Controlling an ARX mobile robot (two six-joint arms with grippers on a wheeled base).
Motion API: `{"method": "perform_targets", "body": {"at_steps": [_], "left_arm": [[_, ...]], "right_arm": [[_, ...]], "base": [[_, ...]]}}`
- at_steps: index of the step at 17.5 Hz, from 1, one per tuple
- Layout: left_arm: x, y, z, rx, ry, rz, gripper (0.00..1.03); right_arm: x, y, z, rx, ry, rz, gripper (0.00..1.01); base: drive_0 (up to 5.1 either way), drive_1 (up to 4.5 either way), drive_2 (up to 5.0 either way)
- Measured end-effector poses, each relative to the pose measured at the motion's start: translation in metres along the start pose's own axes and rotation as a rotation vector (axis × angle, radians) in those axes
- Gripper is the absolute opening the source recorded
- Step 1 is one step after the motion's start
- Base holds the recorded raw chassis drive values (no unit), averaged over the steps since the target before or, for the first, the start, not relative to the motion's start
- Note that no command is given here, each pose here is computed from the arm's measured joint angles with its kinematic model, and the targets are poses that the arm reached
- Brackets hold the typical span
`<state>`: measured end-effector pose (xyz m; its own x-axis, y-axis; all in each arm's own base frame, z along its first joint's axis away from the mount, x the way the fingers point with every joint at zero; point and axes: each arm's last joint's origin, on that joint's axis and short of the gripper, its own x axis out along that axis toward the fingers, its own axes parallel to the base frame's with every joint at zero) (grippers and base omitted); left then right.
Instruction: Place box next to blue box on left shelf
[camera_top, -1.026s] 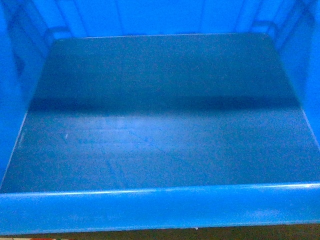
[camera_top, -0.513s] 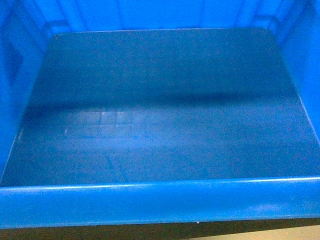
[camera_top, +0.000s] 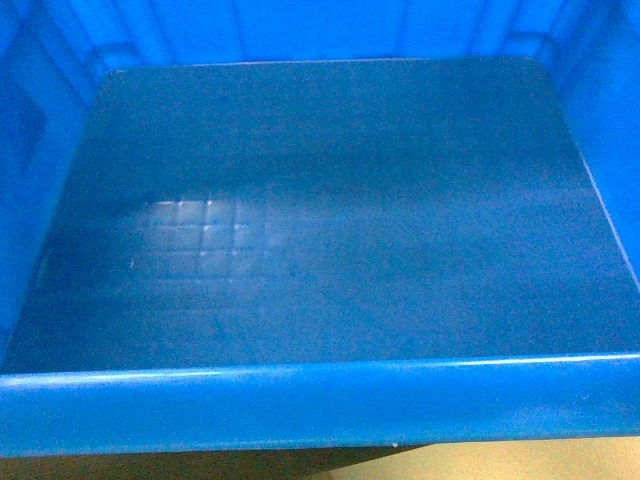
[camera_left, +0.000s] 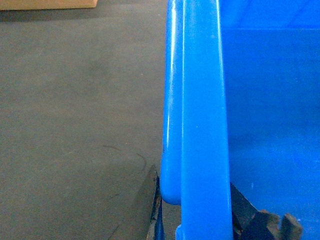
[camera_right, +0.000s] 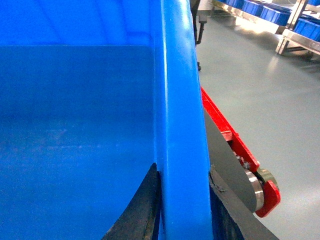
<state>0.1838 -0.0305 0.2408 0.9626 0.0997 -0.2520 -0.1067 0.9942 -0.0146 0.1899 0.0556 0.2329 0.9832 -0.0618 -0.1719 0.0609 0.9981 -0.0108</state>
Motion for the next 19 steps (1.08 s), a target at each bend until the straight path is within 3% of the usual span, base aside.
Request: {"method": "perform_targets", "body": {"at_steps": [19], "left_arm": [[0.0, 0.0, 0.0, 0.0, 0.0, 0.0, 0.18]], "right_arm": [[0.0, 0.0, 0.0, -0.001, 0.0, -0.001, 0.19]], "base": [[-1.4, -1.44, -1.4]]}}
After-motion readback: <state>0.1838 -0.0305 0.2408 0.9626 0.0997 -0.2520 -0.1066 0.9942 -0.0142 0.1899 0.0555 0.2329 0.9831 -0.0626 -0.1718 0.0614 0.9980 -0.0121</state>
